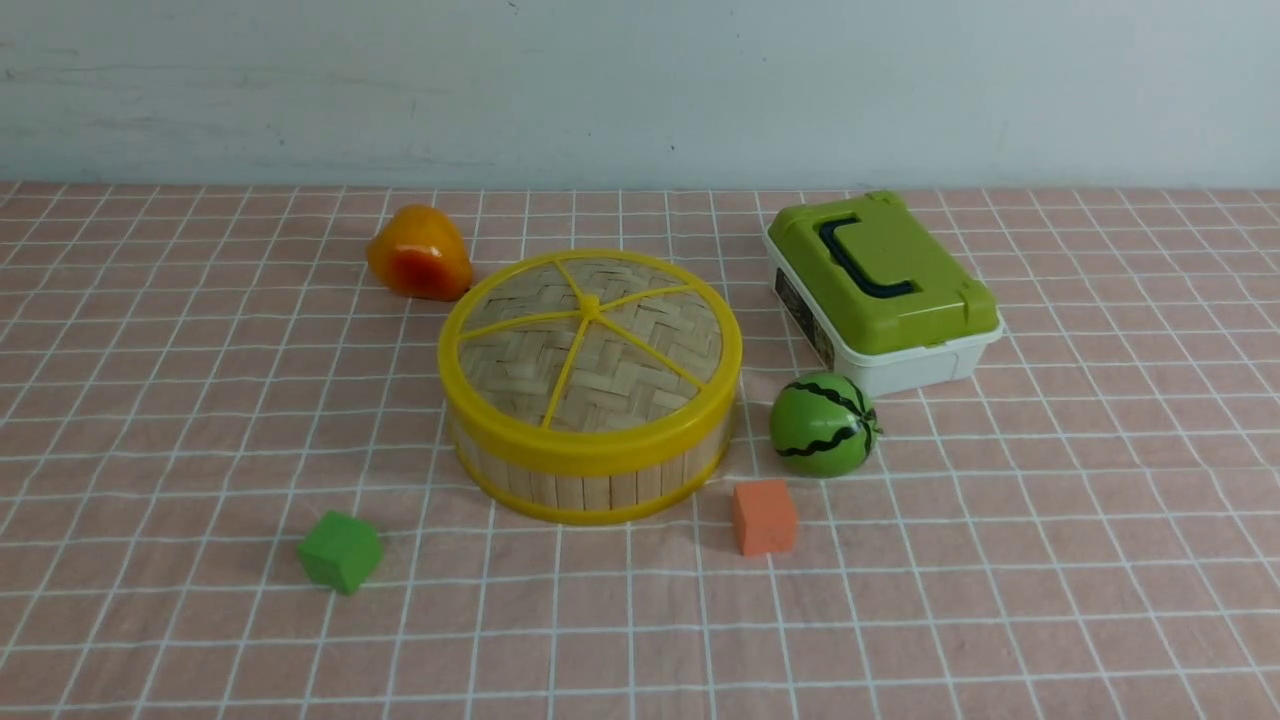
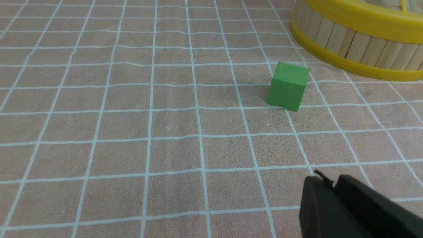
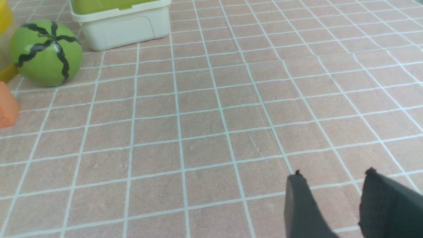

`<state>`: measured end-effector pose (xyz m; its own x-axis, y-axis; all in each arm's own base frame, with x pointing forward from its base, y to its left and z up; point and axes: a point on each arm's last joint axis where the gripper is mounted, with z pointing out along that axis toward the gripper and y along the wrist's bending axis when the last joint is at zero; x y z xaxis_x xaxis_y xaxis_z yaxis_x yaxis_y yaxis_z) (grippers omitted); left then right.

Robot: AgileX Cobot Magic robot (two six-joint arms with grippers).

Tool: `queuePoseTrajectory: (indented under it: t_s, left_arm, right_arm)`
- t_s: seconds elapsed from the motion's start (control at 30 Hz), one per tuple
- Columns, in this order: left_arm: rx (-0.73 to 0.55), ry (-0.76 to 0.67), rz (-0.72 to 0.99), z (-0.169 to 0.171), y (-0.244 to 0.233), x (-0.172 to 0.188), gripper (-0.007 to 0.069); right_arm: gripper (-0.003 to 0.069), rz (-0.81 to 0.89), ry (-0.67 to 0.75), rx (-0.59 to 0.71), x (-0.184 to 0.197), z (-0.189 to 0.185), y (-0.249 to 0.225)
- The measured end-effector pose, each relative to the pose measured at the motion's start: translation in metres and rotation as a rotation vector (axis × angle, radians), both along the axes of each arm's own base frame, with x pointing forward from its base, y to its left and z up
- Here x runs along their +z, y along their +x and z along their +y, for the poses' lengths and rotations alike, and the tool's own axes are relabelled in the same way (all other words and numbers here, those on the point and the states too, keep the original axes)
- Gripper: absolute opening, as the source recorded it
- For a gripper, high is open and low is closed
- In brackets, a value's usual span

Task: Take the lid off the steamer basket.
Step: Use the left arm to lift the lid of the steamer

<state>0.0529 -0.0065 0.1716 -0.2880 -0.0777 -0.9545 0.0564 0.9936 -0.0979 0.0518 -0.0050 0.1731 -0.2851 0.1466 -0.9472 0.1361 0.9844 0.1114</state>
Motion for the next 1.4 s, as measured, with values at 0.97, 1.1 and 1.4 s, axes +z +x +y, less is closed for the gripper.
queuePoseTrajectory:
  t_s: [0.97,1.1,1.4]
  left_arm:
    - [0.024,-0.528,-1.045,0.014,-0.025,0.100,0.0072]
    - [-0.017,-0.521,-0.941,0.008,-0.032,0.145,-0.0006]
    - [0.077,-0.353,-0.385,0.003,0.034,0.194,-0.0013]
  right_arm:
    - [0.0242,0.000,0.000,0.000,0.000,0.000,0.000]
    - [0.0242,0.000,0.000,0.000,0.000,0.000,0.000]
    - [0.0242,0.000,0.000,0.000,0.000,0.000,0.000]
